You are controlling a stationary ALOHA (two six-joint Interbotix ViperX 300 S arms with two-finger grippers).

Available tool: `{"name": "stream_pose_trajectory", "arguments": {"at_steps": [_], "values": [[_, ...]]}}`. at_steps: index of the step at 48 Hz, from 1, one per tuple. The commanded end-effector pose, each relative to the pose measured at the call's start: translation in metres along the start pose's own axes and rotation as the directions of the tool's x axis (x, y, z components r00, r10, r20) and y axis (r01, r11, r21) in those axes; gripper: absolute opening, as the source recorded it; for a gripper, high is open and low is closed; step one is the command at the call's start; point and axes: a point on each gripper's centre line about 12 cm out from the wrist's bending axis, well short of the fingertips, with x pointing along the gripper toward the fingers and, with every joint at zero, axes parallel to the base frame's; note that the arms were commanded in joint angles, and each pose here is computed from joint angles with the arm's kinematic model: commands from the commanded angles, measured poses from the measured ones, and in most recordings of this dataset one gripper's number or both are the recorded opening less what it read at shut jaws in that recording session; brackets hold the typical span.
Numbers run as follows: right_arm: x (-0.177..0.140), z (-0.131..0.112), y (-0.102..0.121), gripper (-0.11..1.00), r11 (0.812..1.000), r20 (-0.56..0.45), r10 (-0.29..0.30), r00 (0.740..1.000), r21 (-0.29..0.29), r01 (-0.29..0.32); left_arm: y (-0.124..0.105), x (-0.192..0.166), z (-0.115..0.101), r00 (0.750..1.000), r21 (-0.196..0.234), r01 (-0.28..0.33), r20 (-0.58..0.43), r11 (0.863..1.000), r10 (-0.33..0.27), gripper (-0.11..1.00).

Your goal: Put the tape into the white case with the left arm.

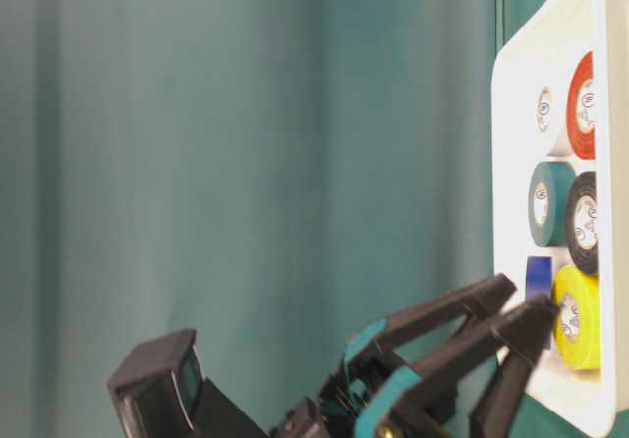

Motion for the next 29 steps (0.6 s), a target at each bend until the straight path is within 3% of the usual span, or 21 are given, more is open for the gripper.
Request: {"name": "stream_pose_trajectory", "arguments": {"at_steps": [1,16,29], "values": [[0.000,-0.001,0.000,-0.09,1.000,-0.004,0.002,1.000,-0.004,-0.002,-0.001,-0.006,0.009,0.999,-0.003,0.001,0.043,1.000,-0.001,0.66],[0.000,-0.002,0.000,-0.09,1.000,-0.005,0.002,1.000,-0.004,-0.002,-0.001,-0.010,0.012,0.998,-0.004,-0.002,0.058,1.000,0.002,0.66],[0.000,-0.002,0.000,-0.09,1.000,-0.005,0.002,1.000,-0.004,-0.002,0.000,-0.037,0.012,0.995,-0.006,-0.005,0.101,1.000,0.005,0.66]]}}
